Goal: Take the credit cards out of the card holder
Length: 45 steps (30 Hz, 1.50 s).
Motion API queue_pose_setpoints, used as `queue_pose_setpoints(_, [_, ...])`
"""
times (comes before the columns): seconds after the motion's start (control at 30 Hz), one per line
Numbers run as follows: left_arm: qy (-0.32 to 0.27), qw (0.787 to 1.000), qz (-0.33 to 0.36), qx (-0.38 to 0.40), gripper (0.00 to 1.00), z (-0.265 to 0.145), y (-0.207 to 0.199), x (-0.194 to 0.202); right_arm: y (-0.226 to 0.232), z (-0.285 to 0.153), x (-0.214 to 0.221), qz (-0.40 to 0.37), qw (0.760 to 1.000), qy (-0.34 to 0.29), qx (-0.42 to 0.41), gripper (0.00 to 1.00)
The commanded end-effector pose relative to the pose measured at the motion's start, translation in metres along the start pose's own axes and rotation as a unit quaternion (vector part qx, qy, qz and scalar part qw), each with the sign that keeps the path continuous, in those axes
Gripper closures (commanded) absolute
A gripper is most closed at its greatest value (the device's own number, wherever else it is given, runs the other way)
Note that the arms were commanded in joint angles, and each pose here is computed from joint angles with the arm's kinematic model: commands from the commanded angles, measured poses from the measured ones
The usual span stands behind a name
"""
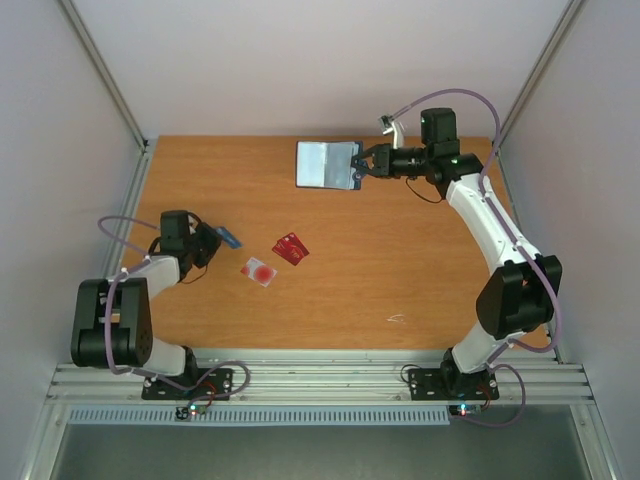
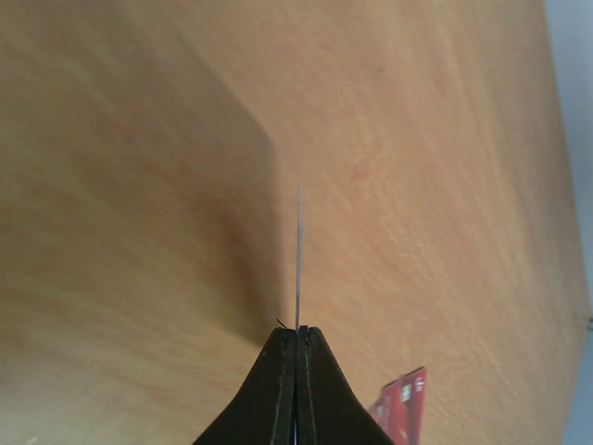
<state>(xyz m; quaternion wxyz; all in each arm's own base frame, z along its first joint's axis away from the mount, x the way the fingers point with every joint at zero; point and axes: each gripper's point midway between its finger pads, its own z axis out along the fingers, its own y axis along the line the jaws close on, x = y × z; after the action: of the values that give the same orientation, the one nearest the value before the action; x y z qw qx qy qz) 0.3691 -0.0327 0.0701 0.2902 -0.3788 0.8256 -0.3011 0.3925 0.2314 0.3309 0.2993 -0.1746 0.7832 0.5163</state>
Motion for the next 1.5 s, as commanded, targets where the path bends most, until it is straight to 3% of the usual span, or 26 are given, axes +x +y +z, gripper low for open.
queue_pose_setpoints(0.0, [-0.005,0.999,-0.02,-0.04,1.0,0.004,0.032,0.009,0.026,-0.002,-0.016,-0.028,0.999,-0.013,-0.028,0.99])
queue_pose_setpoints(0.23, [-0.015,0.995,0.002,-0.102,1.0,0.009,0.065,0.011,0.036,-0.003,-0.011,-0.039,0.999,-0.004,-0.035,0.99])
queue_pose_setpoints(0.3, [-0.026,0.994,0.017,-0.107,0.91,0.009,0.063,0.004,0.04,-0.005,-0.009,-0.045,0.998,-0.004,-0.037,0.99])
queue_pose_setpoints(0.4, [-0.024,0.994,0.037,-0.103,0.65,0.008,0.056,0.001,0.046,-0.009,-0.007,-0.051,0.998,-0.004,-0.038,0.99])
queue_pose_setpoints(0.43, [-0.015,0.995,0.034,-0.098,0.6,0.007,0.055,0.004,0.047,-0.01,-0.007,-0.052,0.998,-0.004,-0.034,0.99])
queue_pose_setpoints(0.63, [-0.036,0.99,0.007,-0.133,0.56,-0.021,0.066,0.01,0.053,-0.012,0.004,-0.071,0.997,0.007,0.006,0.99])
queue_pose_setpoints(0.73, [-0.064,0.996,0.034,-0.043,0.5,-0.04,0.019,-0.001,0.067,-0.005,0.014,-0.087,0.996,0.024,0.008,0.99])
queue_pose_setpoints(0.8, [-0.073,0.992,0.074,0.074,0.42,-0.058,-0.037,-0.006,0.08,0.0,0.02,-0.104,0.994,0.036,-0.002,0.99])
queue_pose_setpoints(0.83, [-0.073,0.981,0.11,0.144,0.38,-0.073,-0.07,-0.005,0.087,0.002,0.023,-0.112,0.993,0.04,-0.009,0.99])
queue_pose_setpoints(0.9, [-0.056,0.933,0.209,0.287,0.24,-0.112,-0.134,0.013,0.098,0.004,0.027,-0.127,0.991,0.045,-0.016,0.99])
queue_pose_setpoints(0.93, [-0.045,0.908,0.249,0.333,0.08,-0.131,-0.154,0.024,0.103,0.005,0.027,-0.136,0.99,0.046,-0.013,0.99])
queue_pose_setpoints(0.97, [-0.041,0.888,0.279,0.364,0.02,-0.147,-0.169,0.032,0.106,0.007,0.03,-0.144,0.988,0.05,-0.005,0.99])
queue_pose_setpoints(1.0, [-0.036,0.873,0.297,0.385,0.01,-0.159,-0.178,0.038,0.107,0.009,0.032,-0.155,0.986,0.054,0.009,0.99])
queue_pose_setpoints(1.07, [-0.027,0.847,0.328,0.417,0.01,-0.177,-0.189,0.051,0.101,0.019,0.041,-0.189,0.976,0.072,0.08,0.99])
queue_pose_setpoints(1.1, [-0.024,0.842,0.336,0.421,0.01,-0.179,-0.191,0.055,0.08,0.015,0.033,-0.205,0.96,0.064,0.181,0.99])
queue_pose_setpoints(1.13, [-0.031,0.837,0.349,0.42,0.01,-0.181,-0.191,0.057,0.055,0.014,0.033,-0.219,0.927,0.075,0.295,0.99])
queue_pose_setpoints(1.2, [-0.036,0.833,0.362,0.418,0.01,-0.183,-0.193,0.064,0.01,-0.014,0.027,-0.227,0.838,0.105,0.485,0.99])
queue_pose_setpoints(1.27, [-0.05,0.828,0.373,0.415,0.01,-0.187,-0.197,0.064,-0.011,-0.03,0.031,-0.213,0.784,0.147,0.565,0.99])
queue_pose_setpoints(1.33, [-0.066,0.832,0.373,0.404,0.01,-0.185,-0.2,0.06,-0.012,-0.024,0.041,-0.203,0.781,0.174,0.565,0.99])
queue_pose_setpoints(1.47, [-0.066,0.855,0.36,0.367,0.01,-0.171,-0.2,0.063,0.019,0.012,0.049,-0.21,0.821,0.152,0.508,0.99])
